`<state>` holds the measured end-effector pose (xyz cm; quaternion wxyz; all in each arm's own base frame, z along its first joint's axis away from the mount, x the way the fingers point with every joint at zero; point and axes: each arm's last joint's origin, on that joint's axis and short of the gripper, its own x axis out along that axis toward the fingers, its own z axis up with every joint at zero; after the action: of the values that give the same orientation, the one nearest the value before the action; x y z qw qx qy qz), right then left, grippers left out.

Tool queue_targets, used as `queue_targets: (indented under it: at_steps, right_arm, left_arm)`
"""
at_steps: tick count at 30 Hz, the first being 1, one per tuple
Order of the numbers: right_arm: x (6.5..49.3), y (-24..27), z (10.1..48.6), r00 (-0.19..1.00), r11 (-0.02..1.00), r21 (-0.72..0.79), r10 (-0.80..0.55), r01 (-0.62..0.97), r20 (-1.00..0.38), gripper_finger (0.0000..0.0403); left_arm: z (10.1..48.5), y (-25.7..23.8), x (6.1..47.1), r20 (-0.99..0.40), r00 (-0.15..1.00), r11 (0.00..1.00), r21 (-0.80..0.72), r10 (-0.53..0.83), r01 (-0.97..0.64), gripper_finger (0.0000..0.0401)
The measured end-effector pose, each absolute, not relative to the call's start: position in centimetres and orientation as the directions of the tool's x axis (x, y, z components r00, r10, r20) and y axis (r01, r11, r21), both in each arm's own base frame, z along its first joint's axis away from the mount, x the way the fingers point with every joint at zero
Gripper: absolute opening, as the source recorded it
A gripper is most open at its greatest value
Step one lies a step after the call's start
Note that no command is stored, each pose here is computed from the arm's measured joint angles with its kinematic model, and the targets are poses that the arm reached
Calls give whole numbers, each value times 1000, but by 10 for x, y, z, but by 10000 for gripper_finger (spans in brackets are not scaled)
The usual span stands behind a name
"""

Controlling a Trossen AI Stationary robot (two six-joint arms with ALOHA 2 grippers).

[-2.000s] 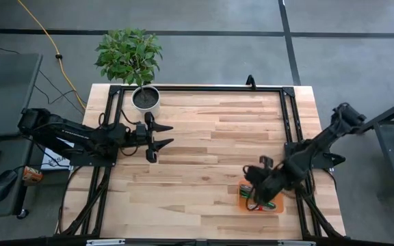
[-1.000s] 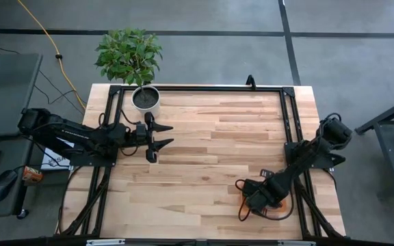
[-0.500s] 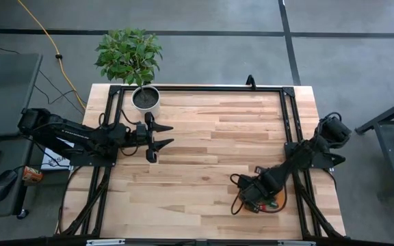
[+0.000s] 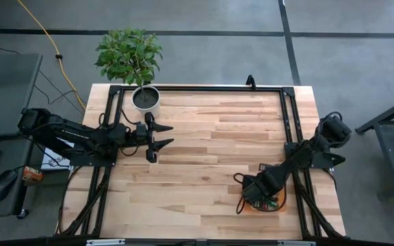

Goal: Pick and place USB-C Cables
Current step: Return to Home Position

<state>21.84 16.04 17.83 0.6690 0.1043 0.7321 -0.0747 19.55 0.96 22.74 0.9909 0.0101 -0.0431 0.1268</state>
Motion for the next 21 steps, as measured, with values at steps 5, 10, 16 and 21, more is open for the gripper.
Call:
queue_targets:
  at_steps: [5, 10, 16, 21]
  right_arm:
    - [222, 162, 188, 29, 984, 90, 87, 155, -996, 181]
    - [213, 156, 222, 198, 981, 158, 133, 117, -971, 181]
    - [190, 137, 271, 541, 997, -4, -48, 82, -839, 181]
    - [189, 117, 292, 691, 986, -122, -167, 114, -703, 168]
  left_arm:
    - [227, 10, 196, 82, 965, 968, 9, 250, -252, 202]
    - [226, 10, 196, 73, 965, 968, 12, 250, -252, 202]
    - [226, 10, 196, 73, 965, 968, 12, 251, -252, 202]
    - [226, 10, 196, 73, 965, 968, 12, 250, -252, 202]
